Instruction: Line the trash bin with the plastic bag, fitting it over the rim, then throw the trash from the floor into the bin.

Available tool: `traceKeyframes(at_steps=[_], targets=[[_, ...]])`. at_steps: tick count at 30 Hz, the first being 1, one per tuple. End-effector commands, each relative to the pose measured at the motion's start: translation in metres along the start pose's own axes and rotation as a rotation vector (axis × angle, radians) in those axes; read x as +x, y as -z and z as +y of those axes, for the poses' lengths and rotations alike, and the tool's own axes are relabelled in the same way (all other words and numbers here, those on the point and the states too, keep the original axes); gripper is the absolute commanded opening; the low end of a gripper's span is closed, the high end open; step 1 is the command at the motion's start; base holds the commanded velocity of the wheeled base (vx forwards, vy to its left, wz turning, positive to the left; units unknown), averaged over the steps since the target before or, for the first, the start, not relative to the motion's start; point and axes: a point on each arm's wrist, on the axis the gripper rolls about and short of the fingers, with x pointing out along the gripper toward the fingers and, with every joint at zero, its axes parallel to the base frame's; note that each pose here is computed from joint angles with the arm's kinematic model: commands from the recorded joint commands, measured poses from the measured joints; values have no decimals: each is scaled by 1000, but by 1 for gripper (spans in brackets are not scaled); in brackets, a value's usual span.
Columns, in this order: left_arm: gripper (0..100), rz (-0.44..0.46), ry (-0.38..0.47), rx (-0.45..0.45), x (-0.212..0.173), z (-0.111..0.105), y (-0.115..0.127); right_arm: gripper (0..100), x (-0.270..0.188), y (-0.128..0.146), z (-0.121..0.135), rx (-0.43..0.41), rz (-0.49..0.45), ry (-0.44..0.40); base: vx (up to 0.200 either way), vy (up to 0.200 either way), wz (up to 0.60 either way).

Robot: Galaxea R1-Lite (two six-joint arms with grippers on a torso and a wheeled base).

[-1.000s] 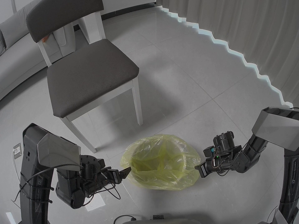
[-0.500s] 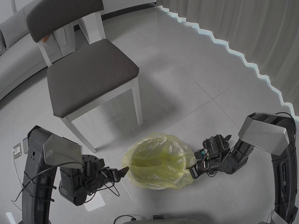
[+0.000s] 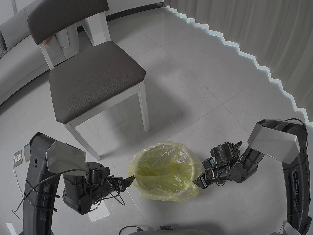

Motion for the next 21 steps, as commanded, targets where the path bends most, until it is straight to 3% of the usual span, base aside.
traceKeyframes(at_steps=[1, 14, 21], targets=[[100, -4, -1, -2, 0, 0, -1, 100, -21, -6, -2, 3, -26, 14, 0, 0, 0], [100, -18, 0, -4, -10, -1, -6, 100, -87, -38, -15, -6, -158, 75, 0, 0, 0], [100, -16, 4, 0, -10, -3, -5, 100, -78, -70, -16, -30, -249, 71, 0, 0, 0]])
